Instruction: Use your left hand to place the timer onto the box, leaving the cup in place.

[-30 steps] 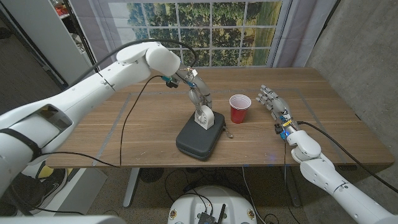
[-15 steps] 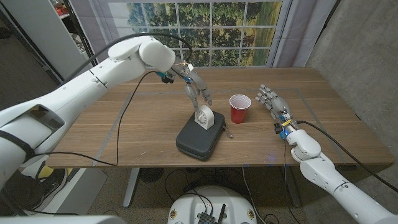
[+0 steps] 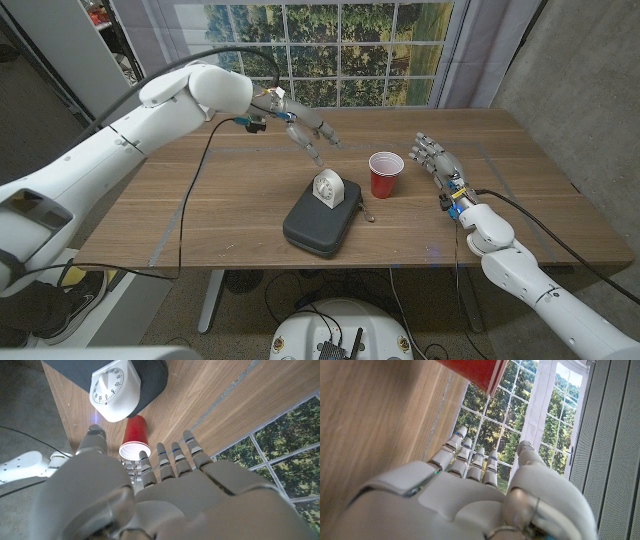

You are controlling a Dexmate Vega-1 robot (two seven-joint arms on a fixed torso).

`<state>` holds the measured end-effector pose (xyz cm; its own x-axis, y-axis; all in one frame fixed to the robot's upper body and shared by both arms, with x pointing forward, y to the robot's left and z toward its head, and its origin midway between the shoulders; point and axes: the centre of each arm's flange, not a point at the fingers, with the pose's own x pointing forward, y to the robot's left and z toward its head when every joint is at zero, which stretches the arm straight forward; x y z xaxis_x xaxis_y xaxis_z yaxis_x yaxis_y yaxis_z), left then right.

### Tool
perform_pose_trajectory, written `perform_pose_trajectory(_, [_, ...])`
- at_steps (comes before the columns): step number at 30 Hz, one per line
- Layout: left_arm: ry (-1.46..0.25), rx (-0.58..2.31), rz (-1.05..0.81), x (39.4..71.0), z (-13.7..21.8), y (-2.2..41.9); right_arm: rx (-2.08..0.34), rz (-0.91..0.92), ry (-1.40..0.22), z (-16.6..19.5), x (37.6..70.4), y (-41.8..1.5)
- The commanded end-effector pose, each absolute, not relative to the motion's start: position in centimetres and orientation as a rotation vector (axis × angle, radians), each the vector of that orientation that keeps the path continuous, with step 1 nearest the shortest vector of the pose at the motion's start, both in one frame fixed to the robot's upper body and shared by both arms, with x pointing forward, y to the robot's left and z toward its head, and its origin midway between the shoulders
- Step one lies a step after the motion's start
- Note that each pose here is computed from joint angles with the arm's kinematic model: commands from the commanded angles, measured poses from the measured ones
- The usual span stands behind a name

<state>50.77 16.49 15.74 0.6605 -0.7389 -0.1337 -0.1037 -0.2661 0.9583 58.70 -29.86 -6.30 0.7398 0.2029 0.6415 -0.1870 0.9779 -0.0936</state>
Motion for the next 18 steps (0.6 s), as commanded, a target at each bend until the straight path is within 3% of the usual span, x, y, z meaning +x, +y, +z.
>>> perform_pose_trajectory(1, [-0.826,1.329,-0.645,51.0,14.8,21.1,-0.038,0.216,-0.708,-5.2,59.2,-29.5])
perform_pose_trajectory(18, [-0.919,0.856,-0.682,52.8,12.0,23.0,-0.060,0.207,-0.714,-3.4,60.1,-30.1])
